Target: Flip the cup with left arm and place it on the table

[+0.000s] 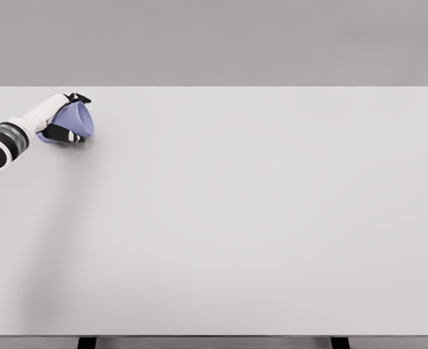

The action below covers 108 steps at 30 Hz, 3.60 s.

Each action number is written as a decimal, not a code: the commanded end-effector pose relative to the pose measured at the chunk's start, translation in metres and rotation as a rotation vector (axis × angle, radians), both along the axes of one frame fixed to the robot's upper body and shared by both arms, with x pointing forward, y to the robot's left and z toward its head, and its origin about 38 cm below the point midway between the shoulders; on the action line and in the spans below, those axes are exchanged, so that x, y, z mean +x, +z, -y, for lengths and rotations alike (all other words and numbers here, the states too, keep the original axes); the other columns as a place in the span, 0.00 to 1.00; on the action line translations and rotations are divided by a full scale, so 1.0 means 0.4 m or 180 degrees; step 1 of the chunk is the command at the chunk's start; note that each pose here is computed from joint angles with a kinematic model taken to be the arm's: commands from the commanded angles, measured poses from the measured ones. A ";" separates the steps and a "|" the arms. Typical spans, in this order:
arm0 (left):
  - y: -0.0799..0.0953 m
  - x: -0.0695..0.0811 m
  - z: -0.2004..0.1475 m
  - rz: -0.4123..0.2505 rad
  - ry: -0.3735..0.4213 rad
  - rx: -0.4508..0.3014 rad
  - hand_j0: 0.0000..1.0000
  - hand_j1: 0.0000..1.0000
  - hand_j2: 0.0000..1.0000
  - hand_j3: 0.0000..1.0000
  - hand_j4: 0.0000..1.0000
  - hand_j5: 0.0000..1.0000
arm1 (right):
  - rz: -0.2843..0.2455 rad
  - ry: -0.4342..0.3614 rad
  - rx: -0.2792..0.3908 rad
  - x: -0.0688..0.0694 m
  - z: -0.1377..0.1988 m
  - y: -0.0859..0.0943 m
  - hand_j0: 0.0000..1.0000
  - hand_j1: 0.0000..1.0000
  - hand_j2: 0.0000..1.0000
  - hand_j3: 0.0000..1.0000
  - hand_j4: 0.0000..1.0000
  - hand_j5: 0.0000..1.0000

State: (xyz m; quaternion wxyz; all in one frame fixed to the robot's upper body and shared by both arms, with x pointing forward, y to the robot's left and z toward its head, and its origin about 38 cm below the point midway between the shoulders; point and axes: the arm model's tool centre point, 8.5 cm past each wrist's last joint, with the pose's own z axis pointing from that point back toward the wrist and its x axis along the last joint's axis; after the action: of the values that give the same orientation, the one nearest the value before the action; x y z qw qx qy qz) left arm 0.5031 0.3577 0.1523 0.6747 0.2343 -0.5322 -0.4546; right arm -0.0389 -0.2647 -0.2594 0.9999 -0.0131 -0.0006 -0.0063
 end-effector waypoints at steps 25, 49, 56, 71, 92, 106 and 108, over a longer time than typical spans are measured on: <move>0.055 -0.004 0.041 0.0372 0.0004 -0.1066 0.81 0.81 0.81 0.81 0.81 0.81 | 0.0000 0.0000 0.0000 0.000 0.000 0.000 1.00 1.00 1.00 1.00 1.00 1.00; 0.012 -0.023 0.045 0.0359 0.0156 -0.1460 0.82 0.82 0.82 0.82 0.82 0.82 | 0.0000 0.0000 0.0000 0.000 0.000 0.000 1.00 1.00 1.00 1.00 1.00 1.00; -0.003 -0.030 0.043 0.0323 0.0171 -0.1459 0.85 0.85 0.85 0.85 0.85 0.85 | 0.0000 0.0000 0.0000 0.000 0.000 0.000 1.00 1.00 1.00 1.00 1.00 1.00; -0.001 -0.032 0.038 0.0328 0.0171 -0.1432 1.00 1.00 1.00 1.00 1.00 1.00 | 0.0000 0.0000 0.0000 0.000 0.000 0.000 1.00 1.00 1.00 1.00 1.00 1.00; 0.022 -0.038 0.016 0.0386 0.0157 -0.1319 1.00 1.00 1.00 1.00 1.00 1.00 | 0.0000 0.0000 0.0000 0.000 0.000 0.000 1.00 1.00 1.00 1.00 1.00 1.00; 0.036 -0.043 0.019 0.0428 0.0112 -0.1300 1.00 1.00 1.00 1.00 1.00 1.00 | 0.0000 0.0000 0.0000 0.000 0.000 0.000 1.00 1.00 1.00 1.00 1.00 1.00; 0.050 -0.046 0.016 0.0465 0.0087 -0.1266 1.00 1.00 1.00 1.00 1.00 1.00 | 0.0000 0.0000 0.0000 0.000 0.000 0.000 1.00 1.00 1.00 1.00 1.00 1.00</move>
State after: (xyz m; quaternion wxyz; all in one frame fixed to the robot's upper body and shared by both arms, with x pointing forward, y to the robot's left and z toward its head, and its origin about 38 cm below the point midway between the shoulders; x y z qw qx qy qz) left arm 0.4851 0.3504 0.1678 0.6774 0.1340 -0.6529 -0.3114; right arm -0.0389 -0.2647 -0.2594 0.9999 -0.0131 -0.0006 -0.0063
